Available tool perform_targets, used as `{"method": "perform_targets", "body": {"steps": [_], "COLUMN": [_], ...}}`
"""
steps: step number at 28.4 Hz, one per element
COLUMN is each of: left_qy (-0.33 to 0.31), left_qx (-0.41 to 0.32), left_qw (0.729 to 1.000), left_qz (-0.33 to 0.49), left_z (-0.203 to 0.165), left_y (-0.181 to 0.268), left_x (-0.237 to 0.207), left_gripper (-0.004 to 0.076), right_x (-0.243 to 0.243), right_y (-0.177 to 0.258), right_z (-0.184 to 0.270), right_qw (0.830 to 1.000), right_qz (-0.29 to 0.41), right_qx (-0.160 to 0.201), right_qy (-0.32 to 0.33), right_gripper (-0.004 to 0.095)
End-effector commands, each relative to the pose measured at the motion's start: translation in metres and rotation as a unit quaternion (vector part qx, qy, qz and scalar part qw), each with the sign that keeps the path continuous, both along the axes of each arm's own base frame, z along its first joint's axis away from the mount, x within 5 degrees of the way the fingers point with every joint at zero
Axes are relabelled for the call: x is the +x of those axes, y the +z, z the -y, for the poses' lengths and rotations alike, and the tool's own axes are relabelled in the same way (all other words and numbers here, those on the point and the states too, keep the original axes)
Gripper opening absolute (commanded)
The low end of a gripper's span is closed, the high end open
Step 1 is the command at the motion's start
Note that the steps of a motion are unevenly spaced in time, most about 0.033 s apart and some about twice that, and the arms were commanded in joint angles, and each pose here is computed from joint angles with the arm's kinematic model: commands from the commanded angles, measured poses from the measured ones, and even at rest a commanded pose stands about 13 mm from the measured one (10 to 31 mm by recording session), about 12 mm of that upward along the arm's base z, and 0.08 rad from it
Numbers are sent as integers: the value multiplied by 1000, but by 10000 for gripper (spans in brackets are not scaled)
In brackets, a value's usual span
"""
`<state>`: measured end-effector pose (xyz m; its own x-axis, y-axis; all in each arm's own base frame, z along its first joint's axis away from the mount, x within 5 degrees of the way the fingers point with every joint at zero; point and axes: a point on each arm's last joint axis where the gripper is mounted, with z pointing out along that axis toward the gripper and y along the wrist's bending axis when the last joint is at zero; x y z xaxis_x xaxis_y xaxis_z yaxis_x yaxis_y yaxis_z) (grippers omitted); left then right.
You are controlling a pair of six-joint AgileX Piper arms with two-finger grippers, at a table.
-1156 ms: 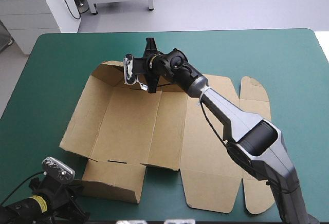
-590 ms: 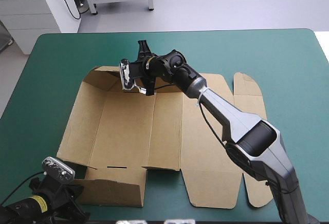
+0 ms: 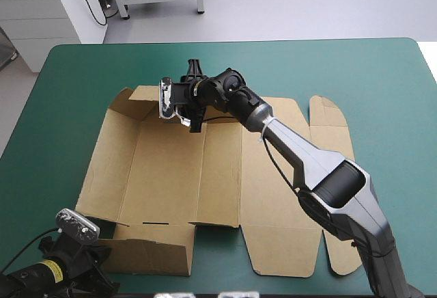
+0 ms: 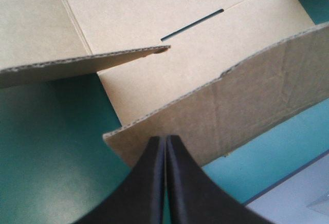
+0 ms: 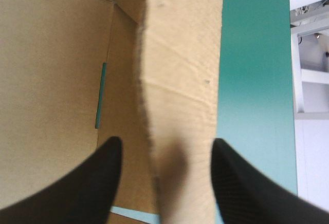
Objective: Fold the box
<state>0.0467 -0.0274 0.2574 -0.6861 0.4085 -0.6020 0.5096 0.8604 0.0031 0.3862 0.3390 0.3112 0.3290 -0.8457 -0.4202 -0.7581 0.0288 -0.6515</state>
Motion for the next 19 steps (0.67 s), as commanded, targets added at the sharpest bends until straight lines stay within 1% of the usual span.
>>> {"method": "perform_targets", "body": {"steps": [1,2,4,8,10,12,14,16,17,18,19], "left_qy": [-1,-1,-1,-1,-1,-1,-1,-1,-1,-1,-1], "left_qx": [-18,-18,-18,-18,-18,-18,-18,-18,-18,-18,-18], "left_qw": [1000,1000,1000,1000,1000,1000,1000,1000,1000,1000,1000], "left_qz": [24,24,24,24,24,24,24,24,24,24,24], "left_z": [3,3,3,3,3,3,3,3,3,3,3], "left_y": [10,10,10,10,10,10,10,10,10,10,10], "left_x": [4,4,4,4,4,4,4,4,4,4,4], "left_gripper": [-8,-8,-8,-8,-8,-8,-8,-8,-8,-8,-8], "right_x": [-6,-6,-8,-16,-21,-26,-30,-36,-38,-43,-44], "right_y": [46,47,50,60,66,73,79,83,85,89,91], "right_z": [12,13,18,27,32,38,44,51,55,64,69], "right_qw": [997,996,996,995,995,995,994,994,993,989,986], "right_qz": [36,31,22,1,-6,-5,-4,-16,-22,-34,-38], "right_qx": [58,58,52,42,34,25,9,-10,-20,-43,-47], "right_qy": [-46,-56,-75,-93,-94,-97,-104,-110,-117,-137,-157], "right_gripper": [798,821,804,704,600,428,227,-15,-10,-20,-20]}}
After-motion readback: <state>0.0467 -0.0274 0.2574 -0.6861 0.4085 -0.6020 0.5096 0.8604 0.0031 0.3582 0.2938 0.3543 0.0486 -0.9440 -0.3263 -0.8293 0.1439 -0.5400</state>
